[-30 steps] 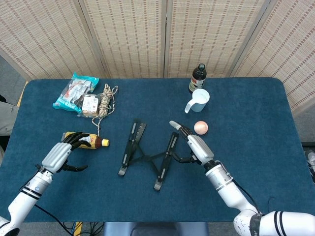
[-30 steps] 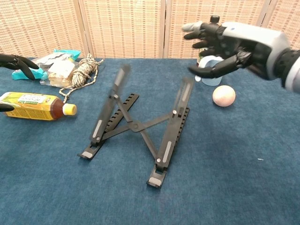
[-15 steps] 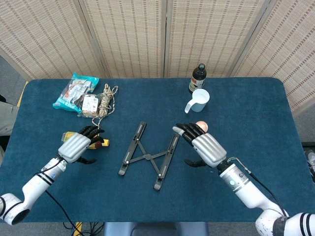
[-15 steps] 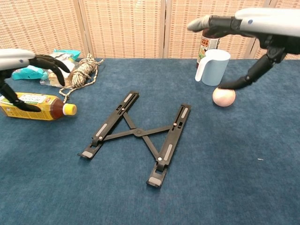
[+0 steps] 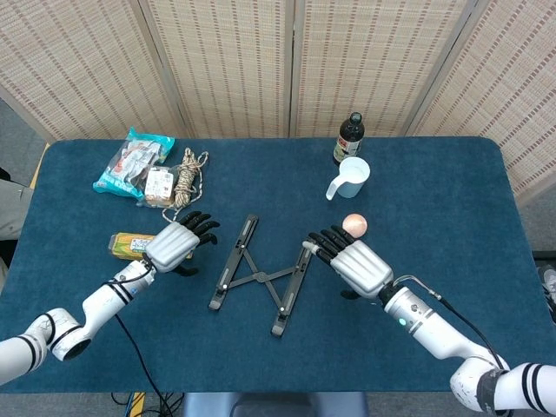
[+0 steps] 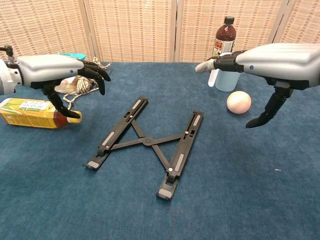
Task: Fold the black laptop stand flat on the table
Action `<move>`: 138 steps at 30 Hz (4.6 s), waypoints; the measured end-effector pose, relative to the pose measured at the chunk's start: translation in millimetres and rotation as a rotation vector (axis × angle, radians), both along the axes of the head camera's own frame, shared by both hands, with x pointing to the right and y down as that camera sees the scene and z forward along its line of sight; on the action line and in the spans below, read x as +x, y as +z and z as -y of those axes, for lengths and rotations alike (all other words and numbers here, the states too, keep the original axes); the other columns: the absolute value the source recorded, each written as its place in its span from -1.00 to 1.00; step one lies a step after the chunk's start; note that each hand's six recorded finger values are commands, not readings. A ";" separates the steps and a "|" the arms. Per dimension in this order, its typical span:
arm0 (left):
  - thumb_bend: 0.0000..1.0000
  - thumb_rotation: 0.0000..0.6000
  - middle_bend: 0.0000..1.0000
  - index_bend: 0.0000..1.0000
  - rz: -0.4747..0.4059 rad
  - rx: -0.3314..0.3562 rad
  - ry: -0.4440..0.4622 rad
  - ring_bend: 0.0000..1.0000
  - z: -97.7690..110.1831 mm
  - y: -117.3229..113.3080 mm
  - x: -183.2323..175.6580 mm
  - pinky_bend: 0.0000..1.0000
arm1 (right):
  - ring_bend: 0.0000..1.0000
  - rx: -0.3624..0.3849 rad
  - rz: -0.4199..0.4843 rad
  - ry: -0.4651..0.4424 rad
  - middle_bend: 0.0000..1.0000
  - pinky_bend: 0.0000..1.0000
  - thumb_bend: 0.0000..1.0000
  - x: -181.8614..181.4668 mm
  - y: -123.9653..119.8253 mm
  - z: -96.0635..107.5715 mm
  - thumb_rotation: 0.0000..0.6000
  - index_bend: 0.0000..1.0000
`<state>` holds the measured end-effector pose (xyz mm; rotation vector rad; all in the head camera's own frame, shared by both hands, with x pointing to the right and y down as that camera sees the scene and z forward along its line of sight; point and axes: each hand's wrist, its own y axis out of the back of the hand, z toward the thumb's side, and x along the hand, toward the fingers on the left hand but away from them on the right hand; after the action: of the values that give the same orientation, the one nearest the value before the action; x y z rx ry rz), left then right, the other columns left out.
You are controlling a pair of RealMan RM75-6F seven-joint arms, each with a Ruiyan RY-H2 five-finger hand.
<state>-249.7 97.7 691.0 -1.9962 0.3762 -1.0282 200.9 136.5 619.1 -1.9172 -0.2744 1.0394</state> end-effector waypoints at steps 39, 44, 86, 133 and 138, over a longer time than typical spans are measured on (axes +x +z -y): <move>-0.73 1.00 -0.79 -0.62 0.076 0.011 -0.022 -0.89 41.8 78.7 42.4 -0.92 | -1.00 0.203 -0.088 -0.190 -0.96 -1.00 -1.00 -28.4 73.6 -7.8 1.00 -1.00; -0.73 1.00 -0.79 -0.62 0.076 0.011 -0.033 -0.89 43.0 77.6 37.0 -0.92 | -1.00 0.267 -0.099 -0.230 -0.97 -1.00 -1.00 -37.0 87.5 -4.4 1.00 -1.00; -0.73 1.00 -0.79 -0.62 0.038 -0.066 -0.072 -0.90 34.1 94.5 53.2 -0.92 | -1.00 0.332 0.066 -0.375 -1.00 -1.00 -1.00 -91.3 109.3 -43.5 1.00 -1.00; -0.73 1.00 -0.79 -0.61 -0.008 -0.155 -0.086 -0.89 21.2 94.3 60.7 -0.85 | -1.00 0.510 0.148 -0.329 -1.00 -1.00 -1.00 -123.6 105.5 -27.6 1.00 -1.00; -0.73 1.00 -0.79 -0.61 -0.017 -0.159 -0.076 -0.89 18.1 93.1 63.6 -0.85 | -1.00 0.517 0.158 -0.322 -1.00 -1.00 -1.00 -129.4 104.3 -25.9 1.00 -1.00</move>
<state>-186.1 79.6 784.1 -2.1474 0.3921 -1.1197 71.5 162.4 723.4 -1.5078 -0.2793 0.5372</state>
